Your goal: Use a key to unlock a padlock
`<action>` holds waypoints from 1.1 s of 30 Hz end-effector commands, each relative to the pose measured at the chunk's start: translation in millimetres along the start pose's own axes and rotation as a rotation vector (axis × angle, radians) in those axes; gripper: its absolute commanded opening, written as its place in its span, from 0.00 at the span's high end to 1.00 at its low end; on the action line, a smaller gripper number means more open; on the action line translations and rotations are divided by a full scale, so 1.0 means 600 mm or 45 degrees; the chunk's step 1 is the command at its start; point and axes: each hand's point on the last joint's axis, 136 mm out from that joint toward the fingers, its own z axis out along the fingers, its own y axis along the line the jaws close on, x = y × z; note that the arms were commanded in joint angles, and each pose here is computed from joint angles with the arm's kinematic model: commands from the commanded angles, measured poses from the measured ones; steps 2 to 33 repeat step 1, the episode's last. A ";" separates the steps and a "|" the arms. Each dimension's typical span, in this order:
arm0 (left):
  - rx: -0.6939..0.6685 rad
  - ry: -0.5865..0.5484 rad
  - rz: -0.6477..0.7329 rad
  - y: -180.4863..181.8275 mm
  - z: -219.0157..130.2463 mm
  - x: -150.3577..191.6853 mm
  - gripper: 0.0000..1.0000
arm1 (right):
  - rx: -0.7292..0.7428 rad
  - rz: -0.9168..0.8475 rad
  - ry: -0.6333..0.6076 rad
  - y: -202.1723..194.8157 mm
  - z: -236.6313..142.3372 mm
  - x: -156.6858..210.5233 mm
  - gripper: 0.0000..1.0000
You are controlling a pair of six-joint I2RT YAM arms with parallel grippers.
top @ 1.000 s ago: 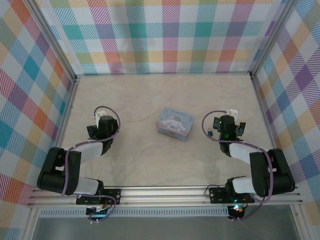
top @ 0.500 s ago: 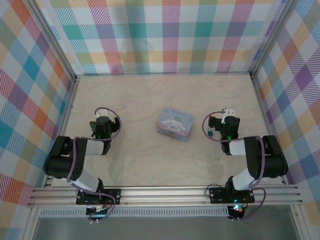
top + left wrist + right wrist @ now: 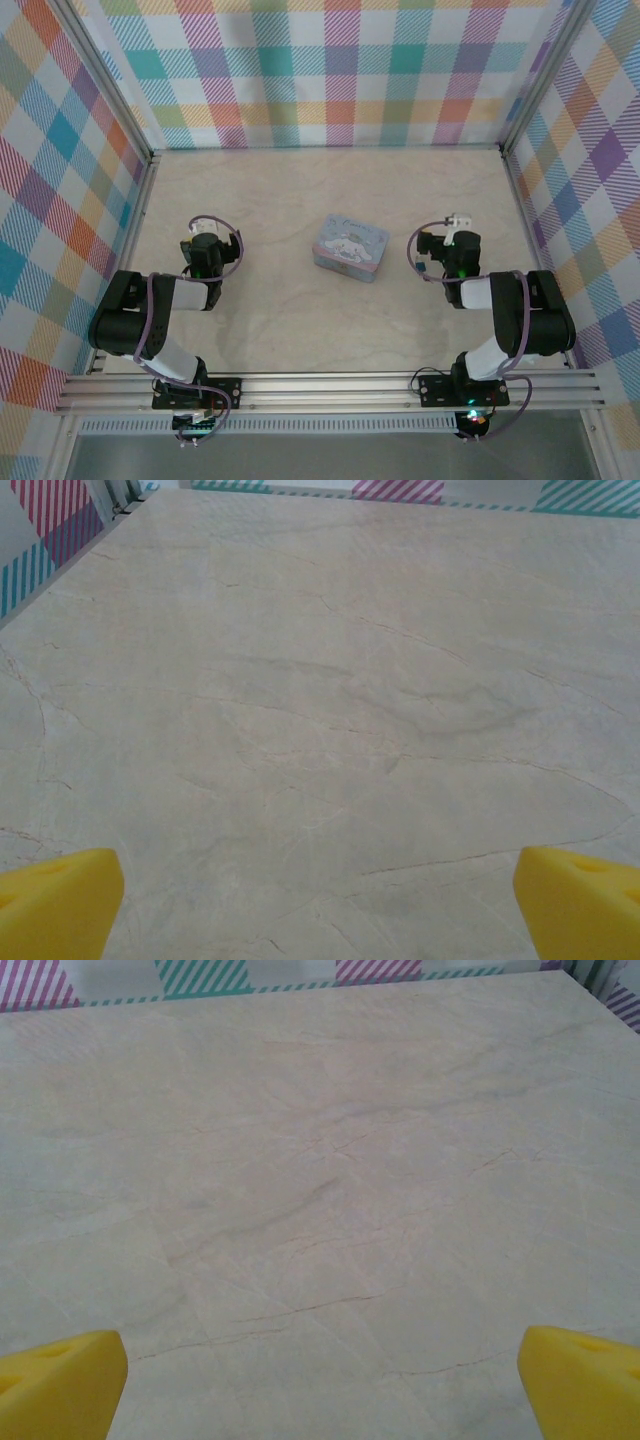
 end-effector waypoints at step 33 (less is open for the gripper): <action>0.004 -0.024 -0.009 0.003 0.000 -0.005 0.00 | -0.035 0.005 -0.055 0.007 0.001 -0.026 0.00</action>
